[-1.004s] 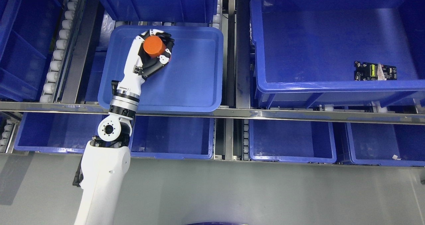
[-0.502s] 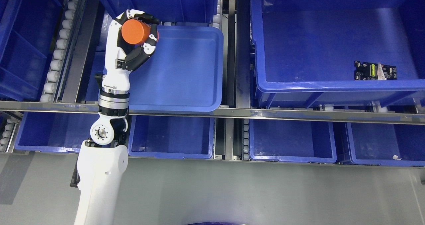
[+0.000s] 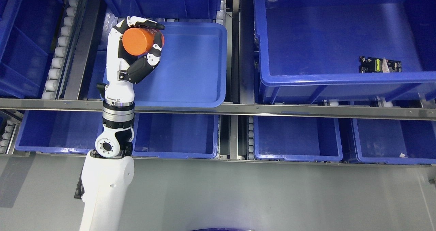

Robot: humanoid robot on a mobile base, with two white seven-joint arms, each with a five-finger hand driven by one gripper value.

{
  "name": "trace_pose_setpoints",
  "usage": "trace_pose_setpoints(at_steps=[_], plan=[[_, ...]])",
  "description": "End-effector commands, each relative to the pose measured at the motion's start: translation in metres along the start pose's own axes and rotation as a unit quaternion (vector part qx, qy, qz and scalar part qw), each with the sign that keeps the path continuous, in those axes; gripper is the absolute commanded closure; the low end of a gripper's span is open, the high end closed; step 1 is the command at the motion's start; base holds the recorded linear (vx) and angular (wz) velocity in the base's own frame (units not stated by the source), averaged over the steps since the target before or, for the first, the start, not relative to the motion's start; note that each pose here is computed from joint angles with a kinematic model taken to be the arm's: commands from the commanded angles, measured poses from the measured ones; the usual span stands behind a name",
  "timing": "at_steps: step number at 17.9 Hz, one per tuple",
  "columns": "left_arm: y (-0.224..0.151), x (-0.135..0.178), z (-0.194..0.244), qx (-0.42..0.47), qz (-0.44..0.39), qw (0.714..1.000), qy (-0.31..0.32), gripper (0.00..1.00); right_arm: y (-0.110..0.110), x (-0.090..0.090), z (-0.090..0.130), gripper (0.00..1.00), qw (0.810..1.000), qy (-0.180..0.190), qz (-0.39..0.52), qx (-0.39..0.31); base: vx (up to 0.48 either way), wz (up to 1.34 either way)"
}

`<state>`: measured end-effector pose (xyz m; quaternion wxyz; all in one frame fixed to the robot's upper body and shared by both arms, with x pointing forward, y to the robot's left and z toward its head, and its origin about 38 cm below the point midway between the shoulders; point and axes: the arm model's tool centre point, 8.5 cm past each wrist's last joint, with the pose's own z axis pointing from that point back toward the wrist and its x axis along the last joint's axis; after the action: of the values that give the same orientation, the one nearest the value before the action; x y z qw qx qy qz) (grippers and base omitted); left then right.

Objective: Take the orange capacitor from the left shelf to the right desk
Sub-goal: 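Lift the orange capacitor up out of the blue bin with left hand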

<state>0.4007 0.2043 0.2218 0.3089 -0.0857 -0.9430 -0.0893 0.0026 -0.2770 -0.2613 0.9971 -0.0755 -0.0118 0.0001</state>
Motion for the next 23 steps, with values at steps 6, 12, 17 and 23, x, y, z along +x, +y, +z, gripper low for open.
trace_pose_setpoints(at_steps=[6,12,17,23], plan=[[-0.0060,0.0068,-0.0010,-0.014,0.002,1.000,-0.008,0.99,-0.0114,-0.0090,-0.0006,0.00,1.000,0.003,-0.002,-0.009,-0.117,-0.01],[-0.0050,0.0079,-0.0047,-0.015,0.001,1.000,-0.012,0.98,-0.0114,-0.0090,-0.0006,0.00,1.000,0.003,-0.002,-0.009,-0.156,-0.04],[-0.0058,0.0070,-0.0016,-0.014,0.002,1.000,-0.008,0.98,-0.0114,-0.0090,-0.0006,0.00,1.000,0.003,-0.002,-0.009,-0.134,0.10],[-0.0132,0.0063,-0.0027,-0.024,0.009,1.000,-0.009,0.98,-0.0114,-0.0090,-0.0006,0.00,1.000,0.003,-0.002,-0.009,-0.121,0.28]])
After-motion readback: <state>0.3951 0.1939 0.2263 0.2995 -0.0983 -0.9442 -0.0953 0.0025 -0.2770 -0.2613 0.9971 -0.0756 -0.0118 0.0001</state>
